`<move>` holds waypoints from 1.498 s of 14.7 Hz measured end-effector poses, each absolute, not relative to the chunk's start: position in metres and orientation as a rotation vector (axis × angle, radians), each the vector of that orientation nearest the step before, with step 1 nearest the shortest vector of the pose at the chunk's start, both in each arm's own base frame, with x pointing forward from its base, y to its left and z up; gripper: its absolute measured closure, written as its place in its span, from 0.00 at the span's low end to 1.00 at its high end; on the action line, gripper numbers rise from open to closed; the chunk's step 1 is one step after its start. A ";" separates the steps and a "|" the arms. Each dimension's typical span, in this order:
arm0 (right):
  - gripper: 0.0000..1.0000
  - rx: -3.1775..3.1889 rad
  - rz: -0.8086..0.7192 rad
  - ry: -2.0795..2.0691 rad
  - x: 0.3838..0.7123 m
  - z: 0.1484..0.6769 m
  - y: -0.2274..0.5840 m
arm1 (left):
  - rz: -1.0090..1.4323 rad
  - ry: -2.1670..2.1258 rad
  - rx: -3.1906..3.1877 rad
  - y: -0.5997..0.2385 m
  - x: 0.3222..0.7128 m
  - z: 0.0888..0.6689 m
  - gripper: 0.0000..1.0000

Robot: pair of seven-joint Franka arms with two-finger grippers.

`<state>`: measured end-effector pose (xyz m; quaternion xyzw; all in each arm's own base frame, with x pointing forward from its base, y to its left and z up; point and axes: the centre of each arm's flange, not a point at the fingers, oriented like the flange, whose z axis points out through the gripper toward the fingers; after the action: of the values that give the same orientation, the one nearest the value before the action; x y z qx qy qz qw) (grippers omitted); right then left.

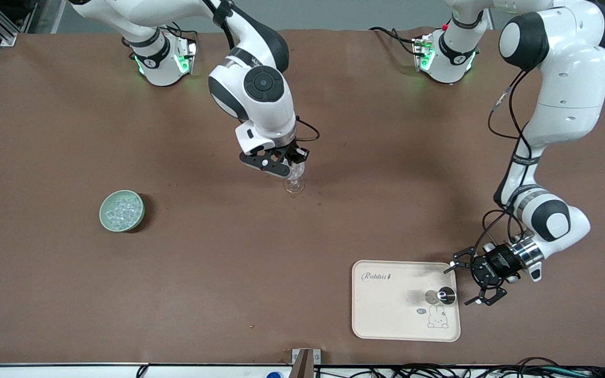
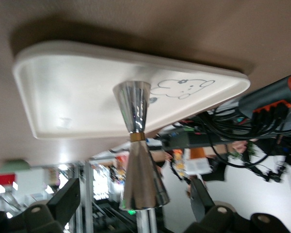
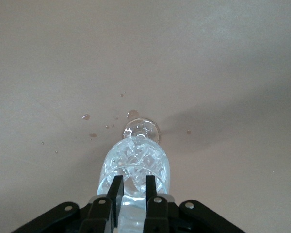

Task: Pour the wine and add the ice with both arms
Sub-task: 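Drop the ice into the glass while the left gripper lowers the jigger onto the tray, then open the left gripper on the jigger while the right gripper withdraws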

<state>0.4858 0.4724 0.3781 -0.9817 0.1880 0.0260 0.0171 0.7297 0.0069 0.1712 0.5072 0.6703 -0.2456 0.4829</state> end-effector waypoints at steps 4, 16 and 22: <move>0.70 -3.050 0.085 0.586 0.487 0.376 0.473 | -0.452 1.621 1.716 0.029 0.731 0.225 0.00; 0.19 -3.009 0.012 0.636 0.516 0.433 0.462 | 0.033 1.309 2.425 0.017 0.741 0.418 0.00; 0.00 -3.076 -0.195 0.635 0.556 0.563 0.331 | 0.166 0.757 2.847 -0.030 0.690 0.527 0.00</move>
<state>0.5557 0.3313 0.5627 -0.9775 0.2017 -0.0618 -0.0028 0.6904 -0.0298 0.5268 0.9606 0.2552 0.0560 0.0952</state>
